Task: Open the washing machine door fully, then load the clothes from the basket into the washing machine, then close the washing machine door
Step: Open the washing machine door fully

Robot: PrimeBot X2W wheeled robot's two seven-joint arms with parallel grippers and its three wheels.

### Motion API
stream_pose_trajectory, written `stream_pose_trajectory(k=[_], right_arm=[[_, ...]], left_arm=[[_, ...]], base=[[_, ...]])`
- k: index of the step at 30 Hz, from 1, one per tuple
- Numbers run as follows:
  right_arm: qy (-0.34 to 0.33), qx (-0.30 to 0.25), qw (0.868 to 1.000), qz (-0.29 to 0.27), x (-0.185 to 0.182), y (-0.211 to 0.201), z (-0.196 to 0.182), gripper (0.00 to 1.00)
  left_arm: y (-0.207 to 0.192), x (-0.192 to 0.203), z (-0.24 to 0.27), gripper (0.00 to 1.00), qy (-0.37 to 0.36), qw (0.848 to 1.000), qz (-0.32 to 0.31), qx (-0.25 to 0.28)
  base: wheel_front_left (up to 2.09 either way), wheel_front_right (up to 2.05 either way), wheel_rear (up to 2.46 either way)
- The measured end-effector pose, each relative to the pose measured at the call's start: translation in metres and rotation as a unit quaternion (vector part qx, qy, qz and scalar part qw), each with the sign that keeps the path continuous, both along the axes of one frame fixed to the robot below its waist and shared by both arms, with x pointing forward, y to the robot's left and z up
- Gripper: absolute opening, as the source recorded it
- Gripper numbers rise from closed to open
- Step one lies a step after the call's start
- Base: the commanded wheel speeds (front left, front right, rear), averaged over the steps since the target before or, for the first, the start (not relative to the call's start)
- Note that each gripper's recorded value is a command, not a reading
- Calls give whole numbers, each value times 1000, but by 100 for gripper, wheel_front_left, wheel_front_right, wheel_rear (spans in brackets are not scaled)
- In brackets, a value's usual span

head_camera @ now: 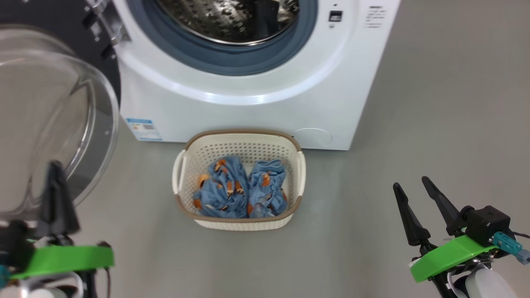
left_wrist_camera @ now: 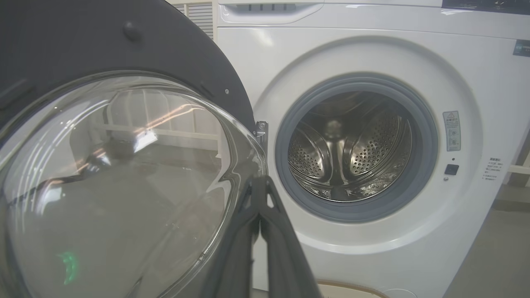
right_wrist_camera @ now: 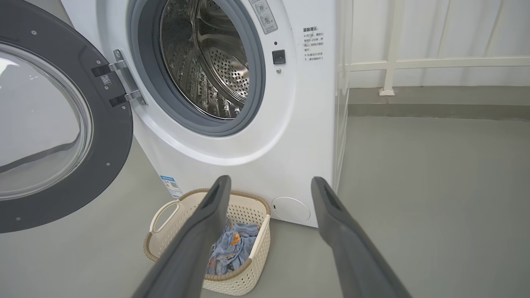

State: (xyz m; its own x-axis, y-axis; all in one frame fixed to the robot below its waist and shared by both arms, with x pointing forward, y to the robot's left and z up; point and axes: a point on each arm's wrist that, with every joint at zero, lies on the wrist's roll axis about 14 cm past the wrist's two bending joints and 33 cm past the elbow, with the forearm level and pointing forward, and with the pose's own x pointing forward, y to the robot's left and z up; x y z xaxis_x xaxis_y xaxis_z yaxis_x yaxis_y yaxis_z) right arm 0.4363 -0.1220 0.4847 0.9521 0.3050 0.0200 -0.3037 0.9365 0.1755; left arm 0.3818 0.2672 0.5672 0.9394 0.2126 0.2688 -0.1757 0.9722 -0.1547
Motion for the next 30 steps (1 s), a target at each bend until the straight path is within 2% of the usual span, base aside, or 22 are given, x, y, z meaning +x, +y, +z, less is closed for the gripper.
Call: stream_pose_trajectory(k=[1,2,3,4,5,6,19,30], right_arm=[[-4,-1,1000,-3,-1,-2,3,100],[-9,-3,1000,-5,-2,-4,6,100],[-13,-2,1000,-9,-3,-6,9,100],[-17,-2,1000,-12,-5,-9,12,100],[-21,-2,1000,-14,-6,-11,15,100],[-27,-3,999,-17,-7,-13,19,100],[-63,-4,997,-52,-34,-38,44,100],[-67,-4,995,-69,-49,-46,46,100]], left_arm=[[-6,1,-4,0,6,1000,-9,-2],[-12,1,-8,11,11,1000,-18,-4],[-18,1,-12,35,17,999,-27,-5],[-24,1,-16,49,23,999,-35,-7],[-28,1,-20,84,27,999,-41,-9],[-33,1,-23,100,32,998,-48,-10],[-64,-10,-51,100,73,993,-85,-25],[-66,-23,-64,100,94,992,-84,-31]], base=[[0,0,0],[0,0,0],[0,0,0],[0,0,0],[0,0,0],[0,0,0],[0,0,0],[0,0,0]])
